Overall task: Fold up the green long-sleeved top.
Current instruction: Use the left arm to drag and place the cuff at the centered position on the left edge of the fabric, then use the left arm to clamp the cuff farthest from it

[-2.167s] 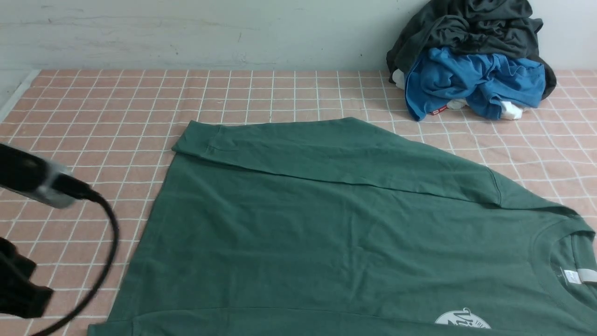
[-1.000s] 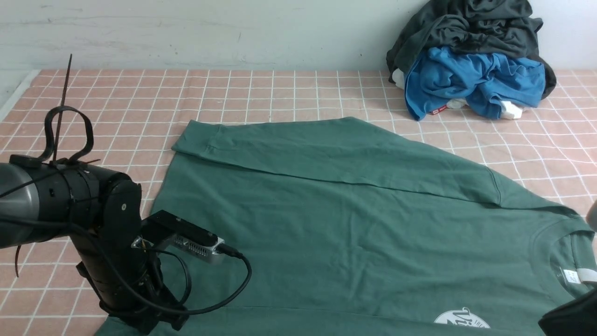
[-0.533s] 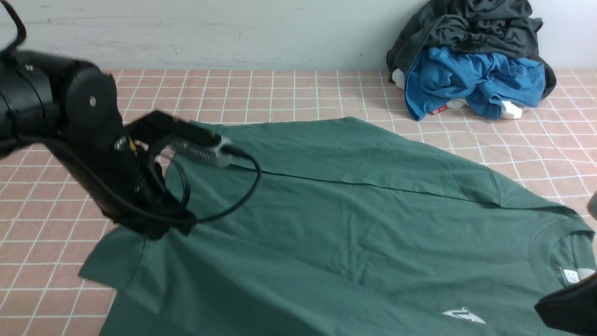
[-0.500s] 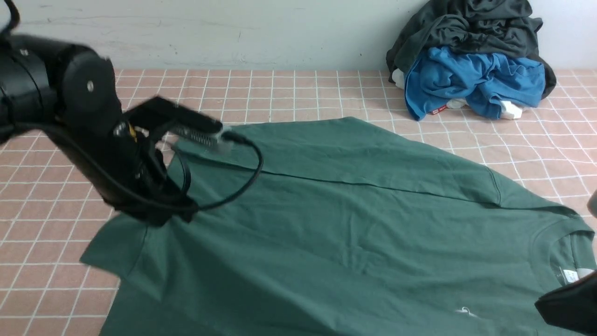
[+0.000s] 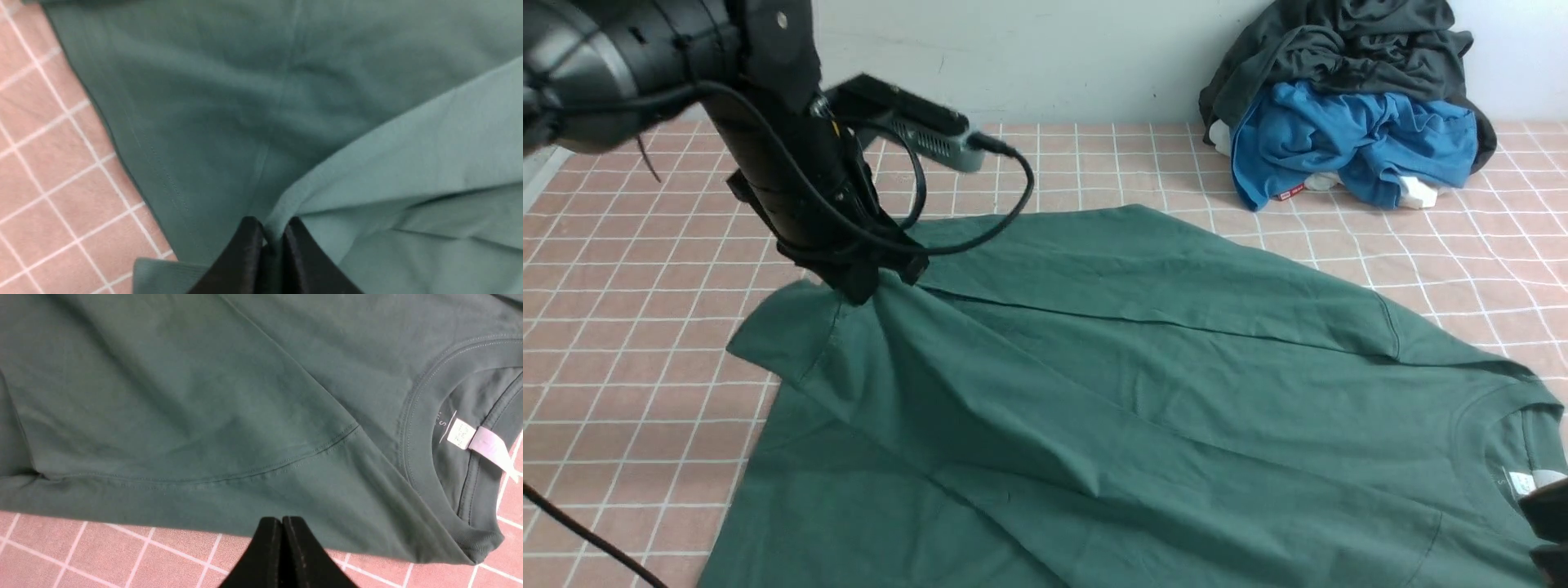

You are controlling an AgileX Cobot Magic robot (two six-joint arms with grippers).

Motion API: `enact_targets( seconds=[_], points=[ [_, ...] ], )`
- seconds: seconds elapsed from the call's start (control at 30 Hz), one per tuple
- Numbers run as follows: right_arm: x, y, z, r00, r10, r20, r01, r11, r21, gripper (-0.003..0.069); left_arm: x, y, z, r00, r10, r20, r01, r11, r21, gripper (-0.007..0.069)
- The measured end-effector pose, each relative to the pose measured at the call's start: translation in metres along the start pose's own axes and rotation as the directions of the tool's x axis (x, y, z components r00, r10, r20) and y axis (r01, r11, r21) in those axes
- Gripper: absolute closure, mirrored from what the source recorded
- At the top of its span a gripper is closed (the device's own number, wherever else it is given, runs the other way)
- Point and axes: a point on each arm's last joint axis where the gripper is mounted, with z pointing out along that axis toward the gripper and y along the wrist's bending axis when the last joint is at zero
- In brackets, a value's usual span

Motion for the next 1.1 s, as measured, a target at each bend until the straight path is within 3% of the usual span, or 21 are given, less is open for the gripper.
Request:
enact_targets(
  seconds=[0.1,0.33,0.4,0.57,0.73,0.93,1.1],
  points=[
    [0.001,0.000,0.000,1.000,0.000,-0.007,0.000,1.000,0.000,0.0673,-0.004,0.003,0.030,0.999,0.008,-0.051,-0.009,1.000,-0.020,0.0498],
    [0.001,0.000,0.000,0.999,0.032,-0.013,-0.032,0.999,0.003,0.0645,-0.014,0.020,0.063,0.991,-0.091,-0.096,0.075,0.983,-0.165,0.0176],
    [-0.001,-0.001,0.000,1.000,0.029,0.005,-0.029,1.000,0.012,0.0625,-0.020,0.028,0.062,0.990,-0.123,-0.071,0.107,0.976,-0.190,0.0117],
    [-0.009,-0.002,0.002,0.997,0.021,0.081,-0.023,0.999,0.023,0.0575,-0.039,0.053,0.057,0.979,-0.205,0.015,0.205,0.961,-0.186,0.0064],
    [-0.018,-0.002,0.014,0.996,0.017,0.088,-0.019,1.000,0.024,0.0540,-0.058,0.081,0.084,0.943,-0.322,0.078,0.328,0.941,-0.086,0.0059],
    [-0.023,-0.001,0.031,0.999,0.022,0.024,-0.022,1.000,0.016,0.0535,-0.071,0.086,0.132,0.930,-0.354,0.100,0.358,0.934,-0.016,0.0059],
    [-0.025,-0.001,0.035,0.999,0.031,0.018,-0.032,0.999,0.008,0.0532,-0.079,0.088,0.142,0.921,-0.354,0.163,0.361,0.933,-0.010,0.0061]
  ],
)
